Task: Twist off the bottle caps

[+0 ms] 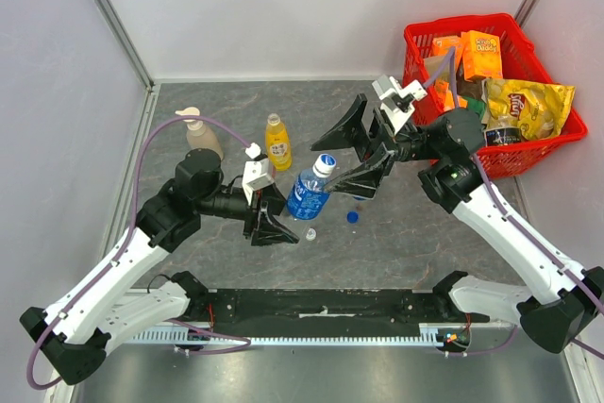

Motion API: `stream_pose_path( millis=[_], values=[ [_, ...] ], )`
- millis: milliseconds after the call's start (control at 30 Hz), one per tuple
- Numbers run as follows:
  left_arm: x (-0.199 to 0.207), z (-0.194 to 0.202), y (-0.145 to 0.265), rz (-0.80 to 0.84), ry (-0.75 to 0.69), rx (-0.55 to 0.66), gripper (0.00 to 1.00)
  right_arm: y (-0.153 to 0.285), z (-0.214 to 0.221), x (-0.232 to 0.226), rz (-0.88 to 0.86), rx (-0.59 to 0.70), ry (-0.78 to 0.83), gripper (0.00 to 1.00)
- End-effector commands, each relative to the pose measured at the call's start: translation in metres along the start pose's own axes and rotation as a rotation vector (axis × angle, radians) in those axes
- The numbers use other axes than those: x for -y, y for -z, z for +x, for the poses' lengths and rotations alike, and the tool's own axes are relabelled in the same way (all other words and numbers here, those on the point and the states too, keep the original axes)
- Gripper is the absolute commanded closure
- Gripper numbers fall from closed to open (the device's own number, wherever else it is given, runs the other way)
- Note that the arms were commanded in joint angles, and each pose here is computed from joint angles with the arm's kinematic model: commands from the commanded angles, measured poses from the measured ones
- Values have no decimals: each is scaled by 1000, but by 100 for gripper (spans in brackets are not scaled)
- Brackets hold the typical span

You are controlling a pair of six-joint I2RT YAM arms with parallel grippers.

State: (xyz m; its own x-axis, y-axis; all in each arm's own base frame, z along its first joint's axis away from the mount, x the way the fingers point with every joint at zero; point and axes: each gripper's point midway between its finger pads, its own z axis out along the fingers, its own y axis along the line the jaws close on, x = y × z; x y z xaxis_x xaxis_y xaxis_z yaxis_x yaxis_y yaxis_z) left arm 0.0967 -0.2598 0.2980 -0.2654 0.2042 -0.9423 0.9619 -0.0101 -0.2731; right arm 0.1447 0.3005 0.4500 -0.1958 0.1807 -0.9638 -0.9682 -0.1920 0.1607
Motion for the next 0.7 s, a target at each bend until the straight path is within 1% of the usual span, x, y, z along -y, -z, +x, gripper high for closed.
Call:
stream_pose_path(
  millis=[0,100,167,433,667],
  values=[
    [-5,1,2,-45,-5,-7,98,-1,-24,-7,33,34,76,2],
    [-11,2,4,-89,0,-10,98,1,-22,8,111,21,62,2],
    [-17,3,6,-123,-28,-15,98,1,-24,18,162,26,56,2],
    [-40,13,13,-270,2,-50,98,5,-24,42,283,56,27,2],
    [-67,21,28,-454,26,-93,98,15,-12,84,465,55,-56,2]
  ],
)
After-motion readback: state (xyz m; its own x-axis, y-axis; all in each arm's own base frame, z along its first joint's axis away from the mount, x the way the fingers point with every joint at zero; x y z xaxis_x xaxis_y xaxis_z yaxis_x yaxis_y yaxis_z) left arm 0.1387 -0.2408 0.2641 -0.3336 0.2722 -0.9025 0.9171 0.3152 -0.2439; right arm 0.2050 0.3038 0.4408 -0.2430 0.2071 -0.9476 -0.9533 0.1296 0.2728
